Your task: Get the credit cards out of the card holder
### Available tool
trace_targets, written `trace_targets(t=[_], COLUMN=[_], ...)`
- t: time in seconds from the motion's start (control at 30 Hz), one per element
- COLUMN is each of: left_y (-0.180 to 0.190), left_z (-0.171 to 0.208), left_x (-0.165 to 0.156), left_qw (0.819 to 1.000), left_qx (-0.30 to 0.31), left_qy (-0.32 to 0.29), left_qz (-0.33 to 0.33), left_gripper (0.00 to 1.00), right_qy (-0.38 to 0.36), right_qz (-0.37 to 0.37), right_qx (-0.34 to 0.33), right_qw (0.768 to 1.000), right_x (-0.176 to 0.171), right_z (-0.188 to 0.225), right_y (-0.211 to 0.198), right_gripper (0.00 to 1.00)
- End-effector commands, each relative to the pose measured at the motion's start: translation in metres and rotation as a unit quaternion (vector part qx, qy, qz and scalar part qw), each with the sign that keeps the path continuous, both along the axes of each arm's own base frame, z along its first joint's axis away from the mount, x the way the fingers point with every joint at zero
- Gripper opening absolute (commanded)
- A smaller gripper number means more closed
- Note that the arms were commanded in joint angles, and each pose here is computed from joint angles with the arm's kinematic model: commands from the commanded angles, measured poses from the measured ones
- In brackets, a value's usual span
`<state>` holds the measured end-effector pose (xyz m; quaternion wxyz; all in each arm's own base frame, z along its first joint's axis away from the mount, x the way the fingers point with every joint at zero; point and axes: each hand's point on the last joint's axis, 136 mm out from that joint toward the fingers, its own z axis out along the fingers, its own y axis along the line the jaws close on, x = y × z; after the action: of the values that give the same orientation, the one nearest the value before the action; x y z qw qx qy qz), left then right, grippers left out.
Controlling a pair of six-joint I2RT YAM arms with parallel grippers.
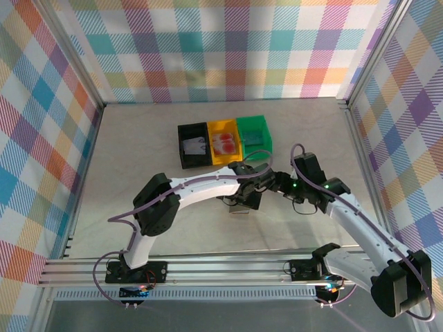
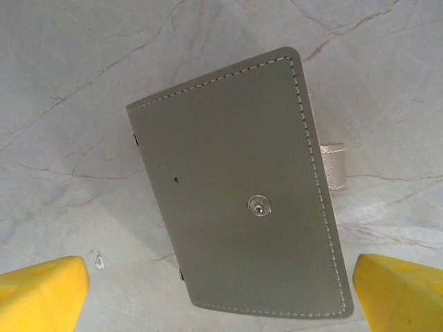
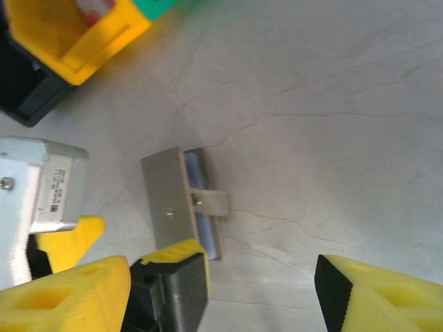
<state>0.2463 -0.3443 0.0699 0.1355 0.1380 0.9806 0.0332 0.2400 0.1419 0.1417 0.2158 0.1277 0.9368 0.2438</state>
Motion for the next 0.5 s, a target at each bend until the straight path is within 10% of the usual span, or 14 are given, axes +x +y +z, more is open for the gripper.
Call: trace_targets(t=[0.0, 0.27, 0.47], left_y=[0.021, 0.026, -0.001], left_z=[0.001, -0.01, 0.011], left_x=[-0.004, -0.001, -0.006], left_qw=[0.997, 0.995, 1.0], left_qx=[0.071, 0.104, 0.019], left_qy=[0.001, -0.001, -0.009], left_qz=[-0.005, -0.003, 0.005], left_gripper=[0.98, 0.98, 0.98], right_qy=[-0.011, -0.03, -0.047], right_qz=[-0.003, -0.011, -0.027], right_qx=[0.0, 0.011, 0.011], right_qw=[1.0, 0.999, 0.998], right_x=[-0.005, -0.011, -0.015], right_z=[0.004, 0.014, 0.027], right_y=[-0.007, -0.014, -0.023], right_gripper=[0.73, 0.73, 0.74])
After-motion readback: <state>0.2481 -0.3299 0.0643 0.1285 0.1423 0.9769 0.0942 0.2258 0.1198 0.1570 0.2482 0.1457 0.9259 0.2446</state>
